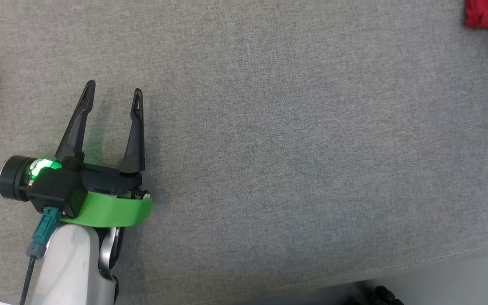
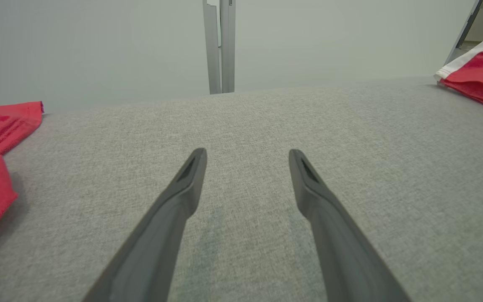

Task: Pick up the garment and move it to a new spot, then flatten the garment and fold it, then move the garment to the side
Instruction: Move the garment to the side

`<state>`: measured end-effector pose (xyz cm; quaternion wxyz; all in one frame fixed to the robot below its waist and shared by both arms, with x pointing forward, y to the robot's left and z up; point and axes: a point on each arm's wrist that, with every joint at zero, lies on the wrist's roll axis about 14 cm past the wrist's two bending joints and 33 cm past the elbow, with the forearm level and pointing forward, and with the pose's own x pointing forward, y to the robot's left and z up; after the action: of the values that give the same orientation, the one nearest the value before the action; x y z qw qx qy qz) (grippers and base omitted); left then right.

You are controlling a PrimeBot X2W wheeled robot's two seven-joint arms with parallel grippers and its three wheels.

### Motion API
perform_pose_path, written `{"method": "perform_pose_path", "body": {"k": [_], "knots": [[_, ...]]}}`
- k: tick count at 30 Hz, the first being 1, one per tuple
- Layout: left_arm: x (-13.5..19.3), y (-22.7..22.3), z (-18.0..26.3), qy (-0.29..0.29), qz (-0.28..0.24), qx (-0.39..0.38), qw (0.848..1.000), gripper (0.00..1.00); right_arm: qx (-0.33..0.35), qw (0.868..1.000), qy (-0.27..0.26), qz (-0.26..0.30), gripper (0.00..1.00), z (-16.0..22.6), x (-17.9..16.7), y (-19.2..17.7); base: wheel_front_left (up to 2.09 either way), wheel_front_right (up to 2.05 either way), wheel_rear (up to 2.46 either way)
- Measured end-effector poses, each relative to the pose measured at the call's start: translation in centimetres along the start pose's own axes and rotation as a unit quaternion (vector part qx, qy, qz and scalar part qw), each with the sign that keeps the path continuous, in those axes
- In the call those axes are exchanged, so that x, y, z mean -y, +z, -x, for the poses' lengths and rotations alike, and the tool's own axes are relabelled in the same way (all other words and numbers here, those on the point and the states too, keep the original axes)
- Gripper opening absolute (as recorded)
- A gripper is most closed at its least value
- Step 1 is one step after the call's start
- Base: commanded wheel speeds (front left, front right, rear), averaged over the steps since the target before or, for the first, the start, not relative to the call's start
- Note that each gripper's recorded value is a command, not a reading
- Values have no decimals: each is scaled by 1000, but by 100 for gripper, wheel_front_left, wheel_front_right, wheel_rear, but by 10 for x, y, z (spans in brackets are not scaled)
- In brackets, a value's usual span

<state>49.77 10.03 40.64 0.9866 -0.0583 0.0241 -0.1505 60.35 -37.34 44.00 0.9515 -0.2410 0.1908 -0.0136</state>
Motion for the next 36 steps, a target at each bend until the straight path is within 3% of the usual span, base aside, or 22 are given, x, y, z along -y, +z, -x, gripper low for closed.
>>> {"method": "perform_pose_path", "body": {"k": [10,11,12,21,28,36], "knots": [[-2,-7,-1,2,3,-6,1000,100,-24,999,-31,10,0,-10,25,-1,0,0,0],[-2,-7,-2,2,4,-5,1000,100,-25,999,-31,10,24,-11,25,-2,0,0,0],[-2,-6,-3,2,3,-4,1000,100,-21,999,-31,10,100,-11,24,-2,0,0,0],[-2,11,3,11,2,8,1000,100,52,998,-18,8,100,-6,7,35,0,0,0],[-8,30,31,38,0,14,999,100,128,991,30,-16,100,17,-40,80,0,0,0],[-18,52,76,80,-7,20,997,100,200,973,92,-72,100,68,-98,122,0,0,0]]}}
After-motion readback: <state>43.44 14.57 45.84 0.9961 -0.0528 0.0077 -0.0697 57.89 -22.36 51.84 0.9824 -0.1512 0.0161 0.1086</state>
